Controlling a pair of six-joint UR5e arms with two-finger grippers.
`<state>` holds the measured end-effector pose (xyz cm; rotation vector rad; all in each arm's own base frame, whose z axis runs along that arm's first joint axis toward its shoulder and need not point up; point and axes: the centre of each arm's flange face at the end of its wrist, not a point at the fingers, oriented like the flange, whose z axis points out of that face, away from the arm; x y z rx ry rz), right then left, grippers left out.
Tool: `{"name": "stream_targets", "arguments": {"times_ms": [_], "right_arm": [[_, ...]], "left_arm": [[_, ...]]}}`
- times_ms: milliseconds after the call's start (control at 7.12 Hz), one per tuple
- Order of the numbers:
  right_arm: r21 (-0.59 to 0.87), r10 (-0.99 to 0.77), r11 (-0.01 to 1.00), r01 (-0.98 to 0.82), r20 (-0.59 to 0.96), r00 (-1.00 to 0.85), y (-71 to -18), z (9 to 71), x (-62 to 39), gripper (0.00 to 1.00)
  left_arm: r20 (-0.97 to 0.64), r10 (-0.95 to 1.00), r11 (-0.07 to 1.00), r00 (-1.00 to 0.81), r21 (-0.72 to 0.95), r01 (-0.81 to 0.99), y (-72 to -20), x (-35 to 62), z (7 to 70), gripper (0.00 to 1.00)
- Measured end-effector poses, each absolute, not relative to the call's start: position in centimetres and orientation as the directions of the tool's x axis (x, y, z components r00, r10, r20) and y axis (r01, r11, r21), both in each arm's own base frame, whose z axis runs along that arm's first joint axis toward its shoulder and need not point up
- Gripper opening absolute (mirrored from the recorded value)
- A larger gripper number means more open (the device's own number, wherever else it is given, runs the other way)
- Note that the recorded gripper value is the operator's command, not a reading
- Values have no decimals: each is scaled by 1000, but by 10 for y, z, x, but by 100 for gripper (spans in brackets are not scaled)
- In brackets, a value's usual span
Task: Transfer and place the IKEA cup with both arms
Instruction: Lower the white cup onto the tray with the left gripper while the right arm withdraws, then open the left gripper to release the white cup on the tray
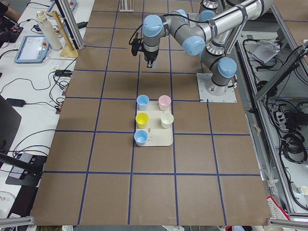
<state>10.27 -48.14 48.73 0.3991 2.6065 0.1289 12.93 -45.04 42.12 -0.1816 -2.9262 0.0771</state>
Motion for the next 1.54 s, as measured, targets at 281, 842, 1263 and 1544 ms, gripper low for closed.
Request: {"name": "stream_targets", "arguments": {"times_ms": [281, 842, 1263, 1544], "right_arm": [[74, 246, 969, 235, -258, -934, -466, 497, 99, 100], [10, 132, 991, 132, -19, -991, -455, 480, 124, 100], [-26, 132, 991, 133, -22, -991, -457, 465, 123, 100], [-39, 138, 990, 139, -21, -990, -455, 471, 120, 100]], "left_arm": [[150, 204, 976, -967, -108, 189, -410, 239, 420, 0], [80, 357, 926, -931, -164, 341, -332, 399, 363, 0], [96, 372, 918, -923, -183, 351, -328, 455, 302, 0], [110, 374, 917, -921, -193, 349, -333, 472, 269, 0]]}}
